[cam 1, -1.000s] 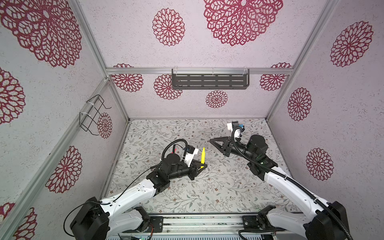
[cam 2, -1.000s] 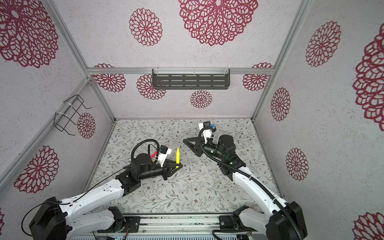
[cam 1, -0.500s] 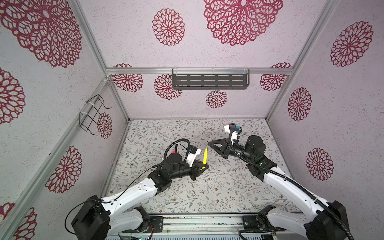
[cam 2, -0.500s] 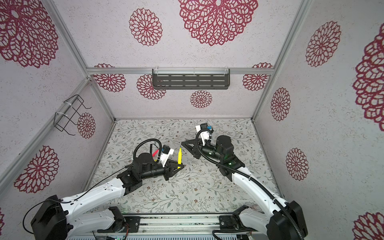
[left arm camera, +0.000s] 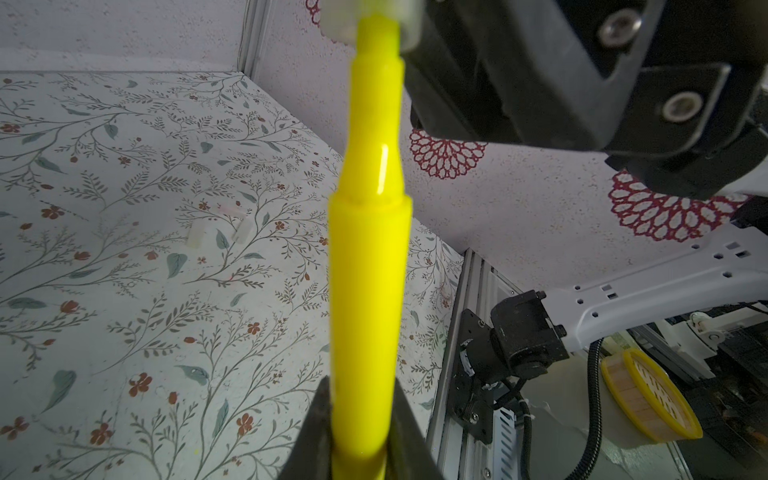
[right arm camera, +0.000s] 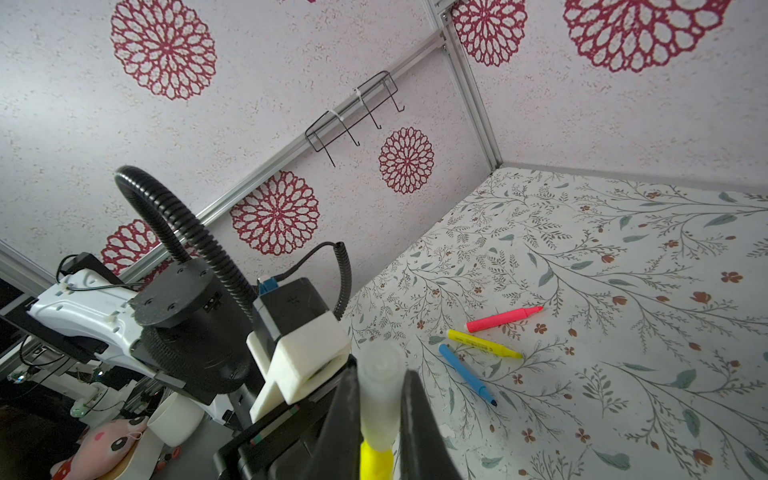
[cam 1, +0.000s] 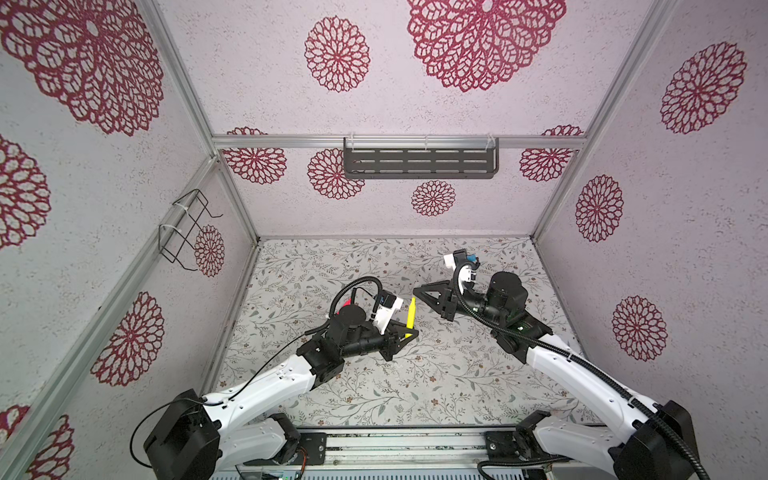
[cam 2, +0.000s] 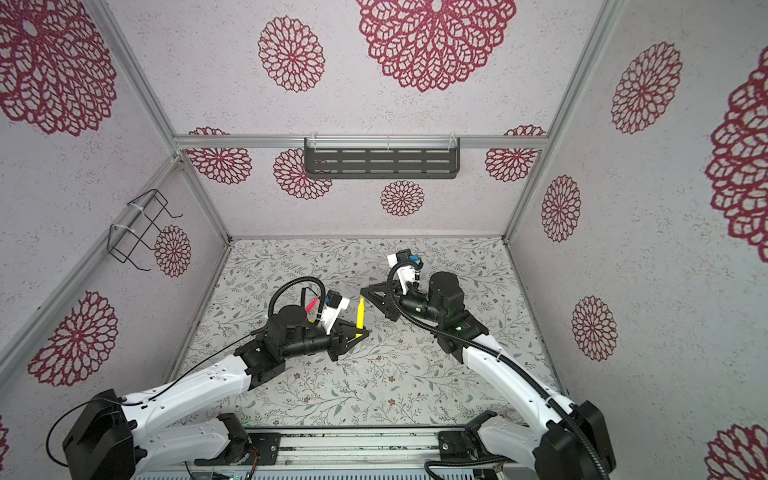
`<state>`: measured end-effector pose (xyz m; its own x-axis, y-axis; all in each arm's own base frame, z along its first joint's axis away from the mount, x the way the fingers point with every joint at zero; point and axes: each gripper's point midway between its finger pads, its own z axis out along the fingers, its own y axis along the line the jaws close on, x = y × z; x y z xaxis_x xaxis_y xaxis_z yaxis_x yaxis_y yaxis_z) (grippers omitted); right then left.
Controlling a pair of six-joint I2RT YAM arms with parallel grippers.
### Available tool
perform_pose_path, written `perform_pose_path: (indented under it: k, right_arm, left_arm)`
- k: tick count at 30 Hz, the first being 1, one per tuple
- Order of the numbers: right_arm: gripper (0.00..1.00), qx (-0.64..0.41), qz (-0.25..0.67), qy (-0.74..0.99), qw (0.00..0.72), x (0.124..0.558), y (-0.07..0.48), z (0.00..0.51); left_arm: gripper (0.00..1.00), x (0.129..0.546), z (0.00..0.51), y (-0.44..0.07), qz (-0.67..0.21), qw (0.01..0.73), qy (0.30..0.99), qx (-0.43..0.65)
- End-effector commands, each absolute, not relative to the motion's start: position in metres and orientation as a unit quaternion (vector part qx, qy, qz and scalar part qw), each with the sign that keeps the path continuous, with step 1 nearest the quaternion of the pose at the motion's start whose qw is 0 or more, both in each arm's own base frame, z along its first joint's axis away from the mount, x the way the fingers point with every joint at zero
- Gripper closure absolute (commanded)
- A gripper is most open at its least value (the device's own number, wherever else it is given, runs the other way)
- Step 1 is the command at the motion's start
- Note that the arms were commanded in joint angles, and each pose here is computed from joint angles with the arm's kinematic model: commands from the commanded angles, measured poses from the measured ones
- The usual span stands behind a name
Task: Insert the pens into the pen caps
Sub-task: 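Carry the cap toward the left gripper and lower it onto the highlighter tip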
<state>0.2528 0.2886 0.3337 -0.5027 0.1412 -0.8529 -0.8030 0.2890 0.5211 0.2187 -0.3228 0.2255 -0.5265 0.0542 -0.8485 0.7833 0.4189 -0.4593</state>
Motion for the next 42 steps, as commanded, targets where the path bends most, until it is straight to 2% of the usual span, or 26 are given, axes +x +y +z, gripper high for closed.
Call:
perform_pose_path:
  k: [1,24,30,31,32,37,38,42]
  right_arm:
    - [1.00,-0.267,0.545,0.644,0.467,0.247,0.289,0.363]
    - [1.00,-0.308,0.481,0.688,0.447,0.227,0.305,0.338]
    - [0.59,-0.313,0.480,0.677,0.462,0.220,0.302,0.353]
    - [0.47,-0.313,0.479,0.674,0.467,0.219,0.300,0.358]
    - [0.30,-0.313,0.478,0.671,0.473,0.217,0.297,0.363]
    - [0.24,-0.305,0.461,0.667,0.500,0.214,0.284,0.383]
    - [0.02,-0.297,0.455,0.669,0.507,0.215,0.280,0.386]
    - [0.01,-0.262,0.419,0.693,0.524,0.227,0.266,0.388]
  left_arm:
    - [1.00,0.219,0.241,-0.328,-0.461,0.414,0.729,0.290]
    - [1.00,0.222,0.253,-0.319,-0.445,0.441,0.725,0.285]
    - [1.00,0.225,0.254,-0.319,-0.439,0.446,0.726,0.285]
    - [1.00,0.225,0.254,-0.318,-0.438,0.448,0.726,0.285]
    - [1.00,0.226,0.254,-0.318,-0.437,0.449,0.726,0.284]
    - [1.00,0.228,0.253,-0.316,-0.430,0.454,0.727,0.282]
    - [1.00,0.228,0.254,-0.316,-0.430,0.456,0.727,0.282]
    - [1.00,0.229,0.254,-0.315,-0.427,0.459,0.726,0.281]
